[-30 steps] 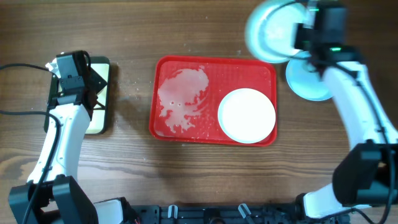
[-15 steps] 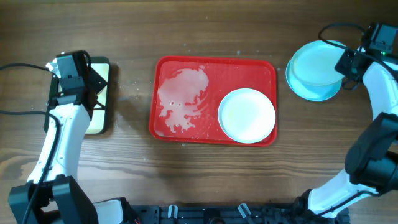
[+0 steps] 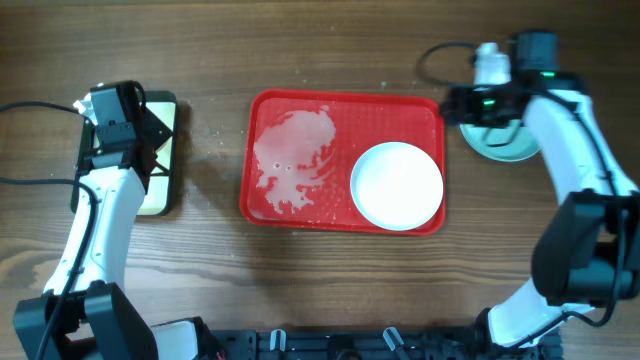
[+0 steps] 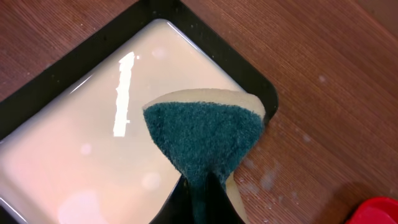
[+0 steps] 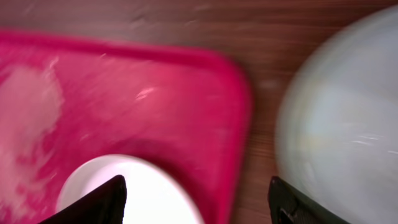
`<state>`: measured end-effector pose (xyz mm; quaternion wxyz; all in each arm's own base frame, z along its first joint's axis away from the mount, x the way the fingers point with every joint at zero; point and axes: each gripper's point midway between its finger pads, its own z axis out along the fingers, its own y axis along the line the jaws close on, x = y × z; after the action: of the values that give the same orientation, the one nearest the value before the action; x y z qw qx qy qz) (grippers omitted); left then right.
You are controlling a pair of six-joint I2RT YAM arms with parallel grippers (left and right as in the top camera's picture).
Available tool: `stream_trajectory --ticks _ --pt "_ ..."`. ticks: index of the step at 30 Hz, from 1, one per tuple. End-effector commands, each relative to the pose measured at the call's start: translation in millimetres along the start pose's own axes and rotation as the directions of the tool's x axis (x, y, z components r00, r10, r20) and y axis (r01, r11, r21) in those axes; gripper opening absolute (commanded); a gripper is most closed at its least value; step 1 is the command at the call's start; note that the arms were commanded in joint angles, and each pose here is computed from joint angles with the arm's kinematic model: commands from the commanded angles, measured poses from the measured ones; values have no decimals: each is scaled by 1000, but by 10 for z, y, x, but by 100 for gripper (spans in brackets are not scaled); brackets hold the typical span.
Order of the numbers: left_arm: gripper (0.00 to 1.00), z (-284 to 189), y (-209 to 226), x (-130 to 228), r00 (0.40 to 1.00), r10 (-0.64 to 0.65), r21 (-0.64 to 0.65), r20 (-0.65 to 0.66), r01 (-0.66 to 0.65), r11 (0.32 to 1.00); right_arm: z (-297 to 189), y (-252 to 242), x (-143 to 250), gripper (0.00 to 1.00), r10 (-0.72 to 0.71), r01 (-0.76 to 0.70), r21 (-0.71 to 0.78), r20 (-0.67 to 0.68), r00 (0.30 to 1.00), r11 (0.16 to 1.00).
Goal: Clean dirty plates on tray and stack at the side
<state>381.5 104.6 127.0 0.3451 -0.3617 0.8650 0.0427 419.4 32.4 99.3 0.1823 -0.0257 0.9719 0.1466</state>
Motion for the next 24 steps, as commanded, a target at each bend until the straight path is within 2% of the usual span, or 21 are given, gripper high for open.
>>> stream_trajectory --ticks 1,4,11,17,20,22,24 --pt "5 -28 -54 -19 1000 -17 36 -3 17 999 149 444 130 70 -188 190 31 -66 980 981" --pt "5 -28 -59 -29 1000 -18 38 1 18 999 300 490 235 59 -234 247 100 -127 964 964" --pt "5 -28 -58 -28 1000 -17 37 1 17 999 804 275 723 56 -178 225 100 -348 921 969" --pt "4 -29 -66 -41 1000 -19 41 6 19 999 684 151 1028 55 -105 201 158 -473 875 967" --pt "5 -29 -72 -51 1000 -20 43 10 20 999 599 256 1223 54 -78 158 103 -540 838 982" --pt "5 -29 -76 -58 1000 -21 45 13 20 999 584 262 1248 49 -27 114 127 -544 839 985" --pt "5 -29 -76 -58 1000 -20 45 13 20 999 590 262 1239 39 -2 92 140 -537 844 986"
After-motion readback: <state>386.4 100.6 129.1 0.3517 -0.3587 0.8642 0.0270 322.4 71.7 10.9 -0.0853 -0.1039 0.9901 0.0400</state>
